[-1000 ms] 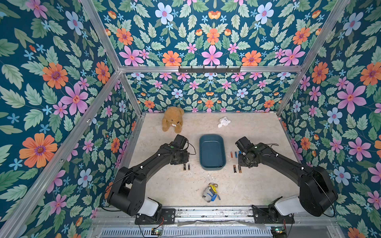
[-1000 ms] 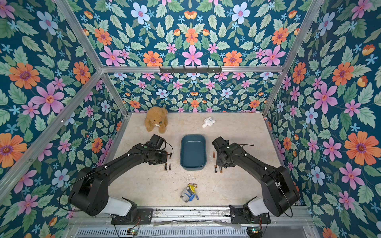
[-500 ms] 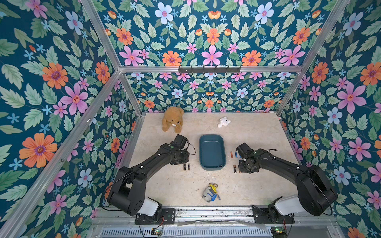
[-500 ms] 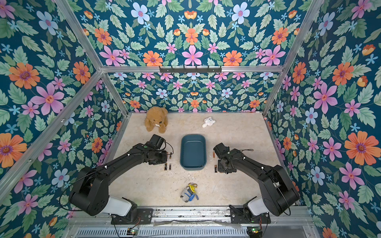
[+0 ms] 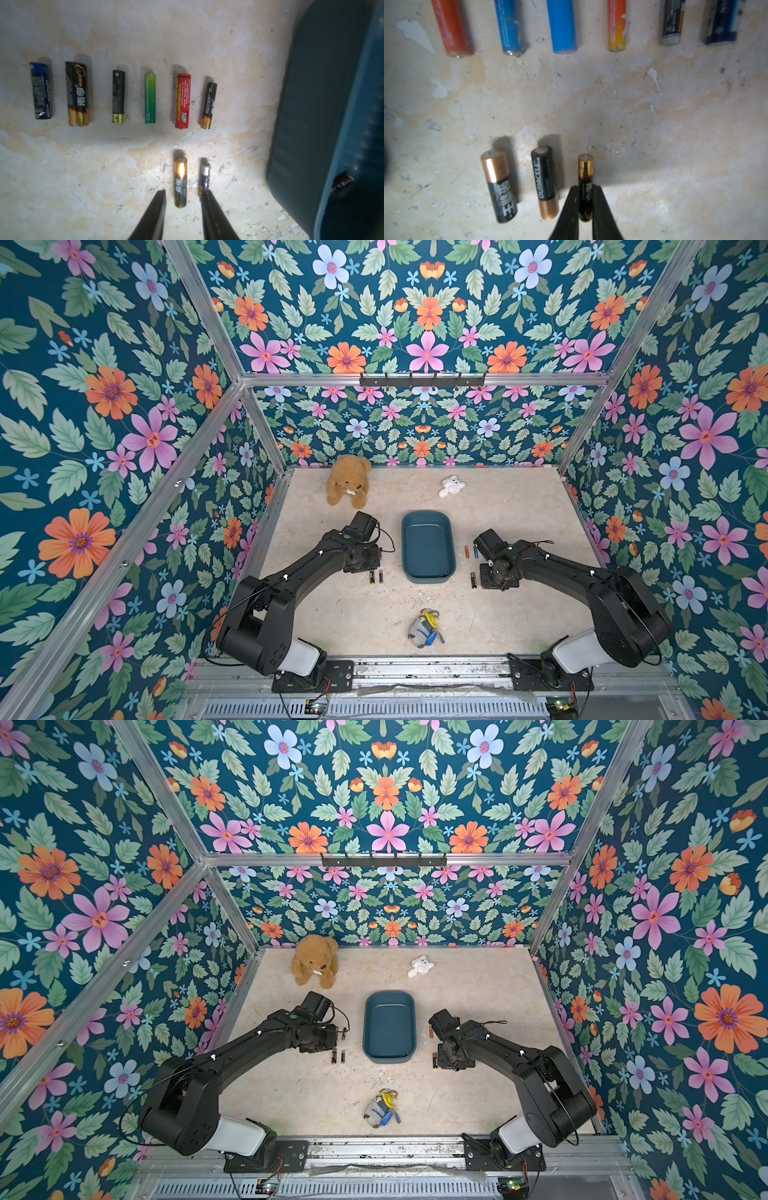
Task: Take the batteries out of the storage box
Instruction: Place the battery at the center of the board.
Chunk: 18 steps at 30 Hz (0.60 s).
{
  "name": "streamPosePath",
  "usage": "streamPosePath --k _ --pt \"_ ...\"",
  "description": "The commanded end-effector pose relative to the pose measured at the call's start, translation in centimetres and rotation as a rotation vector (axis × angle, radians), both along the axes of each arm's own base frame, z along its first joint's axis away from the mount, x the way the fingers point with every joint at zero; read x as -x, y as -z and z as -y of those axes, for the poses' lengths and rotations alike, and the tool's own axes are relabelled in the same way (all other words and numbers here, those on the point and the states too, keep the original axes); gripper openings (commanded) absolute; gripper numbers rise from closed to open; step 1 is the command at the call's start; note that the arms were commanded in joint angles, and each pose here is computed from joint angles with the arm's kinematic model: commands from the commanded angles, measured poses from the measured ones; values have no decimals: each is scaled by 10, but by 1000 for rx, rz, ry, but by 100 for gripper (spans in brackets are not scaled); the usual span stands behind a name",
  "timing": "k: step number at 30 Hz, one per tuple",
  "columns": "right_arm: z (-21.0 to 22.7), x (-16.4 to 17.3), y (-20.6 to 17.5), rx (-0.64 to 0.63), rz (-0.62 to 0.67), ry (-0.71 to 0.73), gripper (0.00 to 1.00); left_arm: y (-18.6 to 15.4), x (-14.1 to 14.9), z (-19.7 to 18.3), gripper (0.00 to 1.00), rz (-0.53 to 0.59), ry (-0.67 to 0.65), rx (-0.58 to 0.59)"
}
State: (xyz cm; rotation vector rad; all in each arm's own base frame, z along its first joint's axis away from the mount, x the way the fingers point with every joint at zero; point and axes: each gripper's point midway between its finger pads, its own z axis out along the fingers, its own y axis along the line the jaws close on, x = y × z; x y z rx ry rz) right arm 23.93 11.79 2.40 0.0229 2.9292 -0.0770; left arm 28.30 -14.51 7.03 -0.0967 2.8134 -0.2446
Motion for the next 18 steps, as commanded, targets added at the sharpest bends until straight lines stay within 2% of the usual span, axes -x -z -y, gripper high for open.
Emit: streamPosePath --k 1,18 --pt "2 -2 1 5 3 10 12 0 2 -1 35 -3 2 -4" --pt "2 2 14 14 -45 2 15 0 1 0 35 -7 3 -2"
